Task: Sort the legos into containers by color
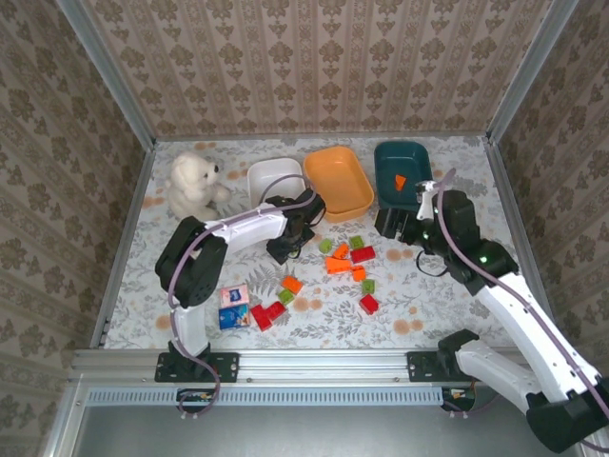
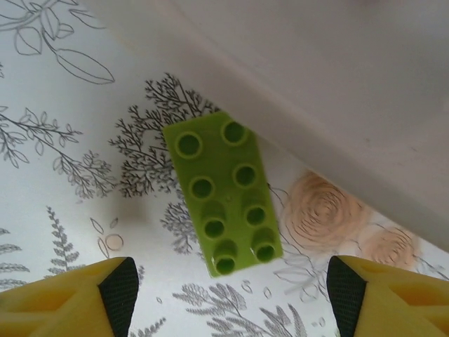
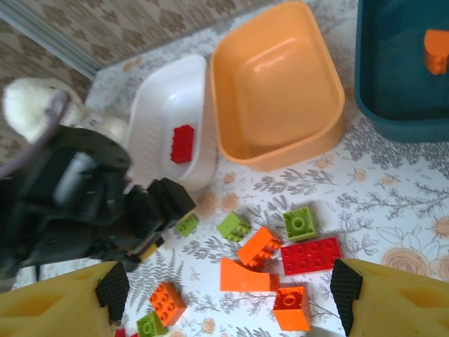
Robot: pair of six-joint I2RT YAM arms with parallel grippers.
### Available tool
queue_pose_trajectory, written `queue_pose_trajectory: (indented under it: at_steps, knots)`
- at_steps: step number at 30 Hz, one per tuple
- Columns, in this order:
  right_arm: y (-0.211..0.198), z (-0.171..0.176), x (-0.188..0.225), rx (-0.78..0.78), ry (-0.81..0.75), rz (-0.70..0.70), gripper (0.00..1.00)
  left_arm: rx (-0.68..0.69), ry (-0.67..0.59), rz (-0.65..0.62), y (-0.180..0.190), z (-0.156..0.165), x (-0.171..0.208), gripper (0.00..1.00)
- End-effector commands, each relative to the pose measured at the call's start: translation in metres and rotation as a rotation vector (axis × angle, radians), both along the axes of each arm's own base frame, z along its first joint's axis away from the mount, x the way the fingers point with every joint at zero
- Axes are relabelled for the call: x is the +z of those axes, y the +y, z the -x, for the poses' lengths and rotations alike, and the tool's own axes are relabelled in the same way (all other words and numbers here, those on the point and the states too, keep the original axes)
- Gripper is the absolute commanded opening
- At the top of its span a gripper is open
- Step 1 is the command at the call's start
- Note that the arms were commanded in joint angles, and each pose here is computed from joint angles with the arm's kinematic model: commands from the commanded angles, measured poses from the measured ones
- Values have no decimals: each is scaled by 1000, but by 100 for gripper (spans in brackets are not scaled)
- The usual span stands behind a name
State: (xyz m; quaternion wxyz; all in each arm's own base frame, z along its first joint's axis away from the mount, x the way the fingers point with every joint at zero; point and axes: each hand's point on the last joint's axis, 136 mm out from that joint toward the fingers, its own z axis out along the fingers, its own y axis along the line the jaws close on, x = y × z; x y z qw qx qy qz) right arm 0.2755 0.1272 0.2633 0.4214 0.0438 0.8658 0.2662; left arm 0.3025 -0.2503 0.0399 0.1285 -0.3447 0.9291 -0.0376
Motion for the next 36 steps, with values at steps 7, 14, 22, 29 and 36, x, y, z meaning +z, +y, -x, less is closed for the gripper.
queue_pose_trajectory:
  at_steps: [7,14,22,29,36]
  knots:
    - [-2,13,-10,15,57,6,79,54,13,-117,5,-10,-11,68]
    - [-3,14,-13,17,70,18,81,71,55,-180,17,4,-21,61]
    - [-4,13,-13,18,75,19,81,50,90,-219,25,17,-32,46]
    - [-5,15,-13,10,79,17,81,8,83,-203,29,34,-27,47]
    - [-4,14,-12,10,79,5,81,-115,27,-192,35,17,-28,58]
